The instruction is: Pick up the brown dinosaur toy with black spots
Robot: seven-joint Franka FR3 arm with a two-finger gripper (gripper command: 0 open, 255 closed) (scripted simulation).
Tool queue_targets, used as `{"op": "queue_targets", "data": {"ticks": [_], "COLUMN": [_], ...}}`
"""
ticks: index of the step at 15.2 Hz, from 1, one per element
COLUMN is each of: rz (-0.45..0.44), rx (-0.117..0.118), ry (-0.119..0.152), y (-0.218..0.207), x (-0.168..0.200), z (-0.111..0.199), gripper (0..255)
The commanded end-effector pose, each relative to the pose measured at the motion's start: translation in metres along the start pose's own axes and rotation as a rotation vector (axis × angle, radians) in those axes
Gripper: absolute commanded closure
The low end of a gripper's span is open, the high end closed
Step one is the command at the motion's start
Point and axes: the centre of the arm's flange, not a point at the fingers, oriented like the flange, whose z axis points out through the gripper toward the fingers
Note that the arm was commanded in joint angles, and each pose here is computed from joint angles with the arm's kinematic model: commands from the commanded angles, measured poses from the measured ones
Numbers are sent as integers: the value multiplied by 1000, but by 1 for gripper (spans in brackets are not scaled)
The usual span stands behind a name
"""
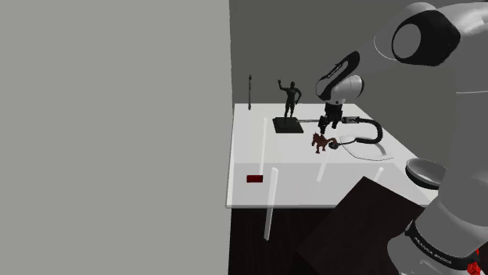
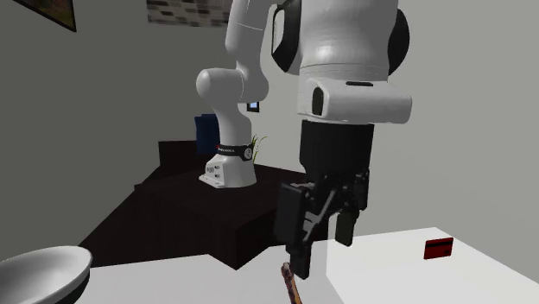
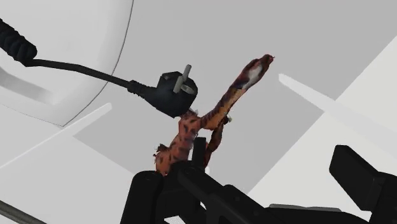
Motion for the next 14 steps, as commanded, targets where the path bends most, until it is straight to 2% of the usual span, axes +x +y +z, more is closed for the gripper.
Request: {"op": "queue_targets", "data": {"ticks": [1, 6, 14], "rz": [8, 28, 29], "rx": [5, 15, 15], "ry": [-6, -23, -23], "y": [16, 54, 53], "x": [9, 34, 36], "z": [19, 70, 111], "gripper": [0, 0, 0]}}
